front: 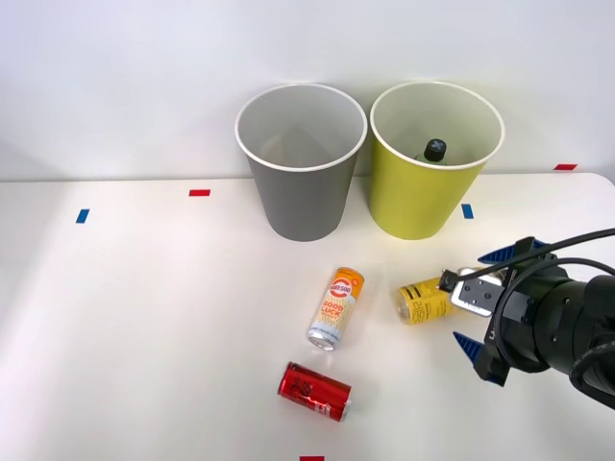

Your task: Put cans in the gray bin, plastic bottles in the light green bin

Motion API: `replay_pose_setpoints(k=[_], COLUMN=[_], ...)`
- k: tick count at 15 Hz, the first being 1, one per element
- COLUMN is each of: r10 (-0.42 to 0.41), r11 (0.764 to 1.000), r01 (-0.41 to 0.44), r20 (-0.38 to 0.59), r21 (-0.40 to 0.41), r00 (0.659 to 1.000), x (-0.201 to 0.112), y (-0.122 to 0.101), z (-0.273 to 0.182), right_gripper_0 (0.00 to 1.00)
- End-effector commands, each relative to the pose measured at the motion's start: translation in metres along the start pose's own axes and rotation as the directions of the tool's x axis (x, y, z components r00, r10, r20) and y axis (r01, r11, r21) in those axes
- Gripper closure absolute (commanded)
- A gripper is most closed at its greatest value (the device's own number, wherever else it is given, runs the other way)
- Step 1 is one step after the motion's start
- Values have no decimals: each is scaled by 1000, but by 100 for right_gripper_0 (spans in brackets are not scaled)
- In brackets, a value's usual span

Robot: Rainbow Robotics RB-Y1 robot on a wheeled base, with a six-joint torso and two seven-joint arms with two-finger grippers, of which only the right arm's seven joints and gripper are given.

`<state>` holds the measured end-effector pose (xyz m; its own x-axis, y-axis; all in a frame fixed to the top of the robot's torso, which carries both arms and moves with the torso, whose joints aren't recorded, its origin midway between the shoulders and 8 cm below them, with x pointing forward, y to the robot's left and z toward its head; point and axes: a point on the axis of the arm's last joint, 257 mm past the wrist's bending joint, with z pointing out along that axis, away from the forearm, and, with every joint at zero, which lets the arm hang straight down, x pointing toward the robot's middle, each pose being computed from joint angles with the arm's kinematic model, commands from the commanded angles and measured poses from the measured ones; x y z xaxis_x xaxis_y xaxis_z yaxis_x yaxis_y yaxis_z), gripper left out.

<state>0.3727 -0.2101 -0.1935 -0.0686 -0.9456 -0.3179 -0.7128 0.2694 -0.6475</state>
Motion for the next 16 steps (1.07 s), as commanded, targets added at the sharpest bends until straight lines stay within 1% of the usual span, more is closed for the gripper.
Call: replay_pose_setpoints(k=[1,3,6,7,10,12,13,16], r10=[-220,-310,-394,-404,-417,-415,-399,-347], r11=[975,949,916,910,902,901,906,924], r01=[218,307,390,401,414,411,394,340], r20=[-38,-32,-21,-17,-1,2,-1,-9], r21=[-49,-77,-97,-103,-121,-137,-152,-178], r00=[975,950,919,914,909,910,917,938], x=[4,3,-3,-3,-8,-8,-6,-9], y=[3,2,-3,-1,9,14,15,11], z=[7,24,42,44,47,53,60,87], right_gripper_0=[0,0,0,0,0,0,0,0])
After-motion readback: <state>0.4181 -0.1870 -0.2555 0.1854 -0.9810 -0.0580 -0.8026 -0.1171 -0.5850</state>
